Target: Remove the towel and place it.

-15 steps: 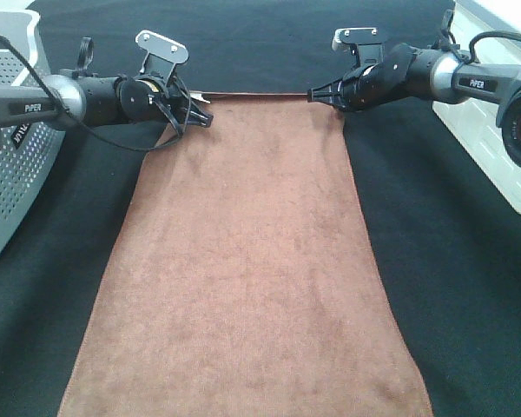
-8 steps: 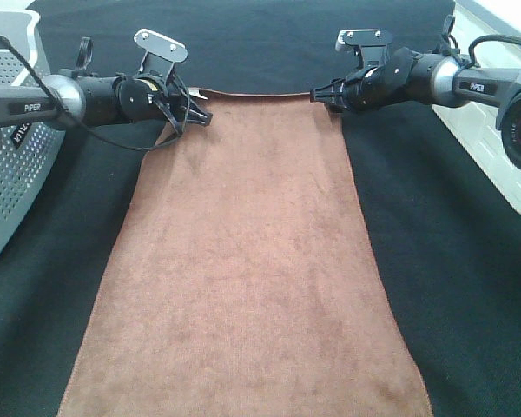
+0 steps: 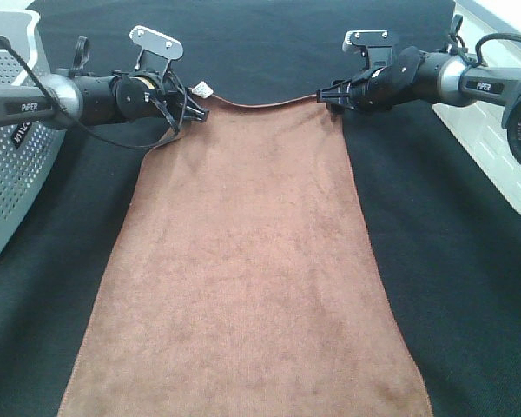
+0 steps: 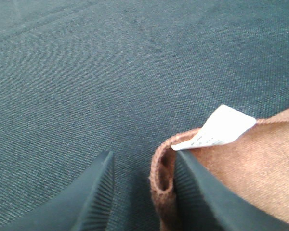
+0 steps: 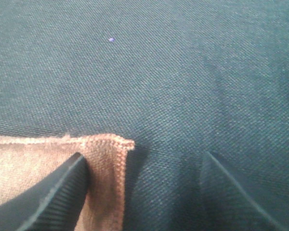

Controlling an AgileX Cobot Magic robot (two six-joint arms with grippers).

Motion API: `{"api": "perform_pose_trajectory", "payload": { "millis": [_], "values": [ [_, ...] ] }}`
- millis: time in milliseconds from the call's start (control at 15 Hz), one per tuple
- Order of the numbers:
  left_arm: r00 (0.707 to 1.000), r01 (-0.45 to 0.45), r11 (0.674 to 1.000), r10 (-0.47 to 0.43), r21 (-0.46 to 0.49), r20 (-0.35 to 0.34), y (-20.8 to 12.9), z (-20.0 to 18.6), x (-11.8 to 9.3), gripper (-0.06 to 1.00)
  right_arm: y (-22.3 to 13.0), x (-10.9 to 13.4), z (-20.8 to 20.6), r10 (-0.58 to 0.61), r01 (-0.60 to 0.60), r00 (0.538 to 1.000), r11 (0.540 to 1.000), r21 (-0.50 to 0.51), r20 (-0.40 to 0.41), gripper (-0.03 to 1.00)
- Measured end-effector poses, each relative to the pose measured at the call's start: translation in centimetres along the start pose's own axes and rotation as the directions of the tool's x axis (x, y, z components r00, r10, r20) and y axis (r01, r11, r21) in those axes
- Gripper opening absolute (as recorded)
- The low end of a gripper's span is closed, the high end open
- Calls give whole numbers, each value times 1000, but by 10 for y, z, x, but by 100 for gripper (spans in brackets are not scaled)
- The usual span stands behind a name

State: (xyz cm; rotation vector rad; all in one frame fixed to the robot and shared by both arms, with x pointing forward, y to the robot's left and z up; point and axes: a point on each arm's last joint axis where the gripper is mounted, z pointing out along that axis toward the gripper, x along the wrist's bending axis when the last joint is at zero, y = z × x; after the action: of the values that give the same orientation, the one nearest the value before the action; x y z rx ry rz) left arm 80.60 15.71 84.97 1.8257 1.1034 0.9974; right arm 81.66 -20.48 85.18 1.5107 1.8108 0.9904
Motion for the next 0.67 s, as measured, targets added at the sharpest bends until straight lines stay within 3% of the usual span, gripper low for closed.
{"api": "perform_pose_trajectory", "payload": {
  "millis": [667],
  "values": [
    [1000,0,1000,0,0,0,0,0,0,39,-5,3,0,57,-55,998,996,65,-32,63]
  ]
}}
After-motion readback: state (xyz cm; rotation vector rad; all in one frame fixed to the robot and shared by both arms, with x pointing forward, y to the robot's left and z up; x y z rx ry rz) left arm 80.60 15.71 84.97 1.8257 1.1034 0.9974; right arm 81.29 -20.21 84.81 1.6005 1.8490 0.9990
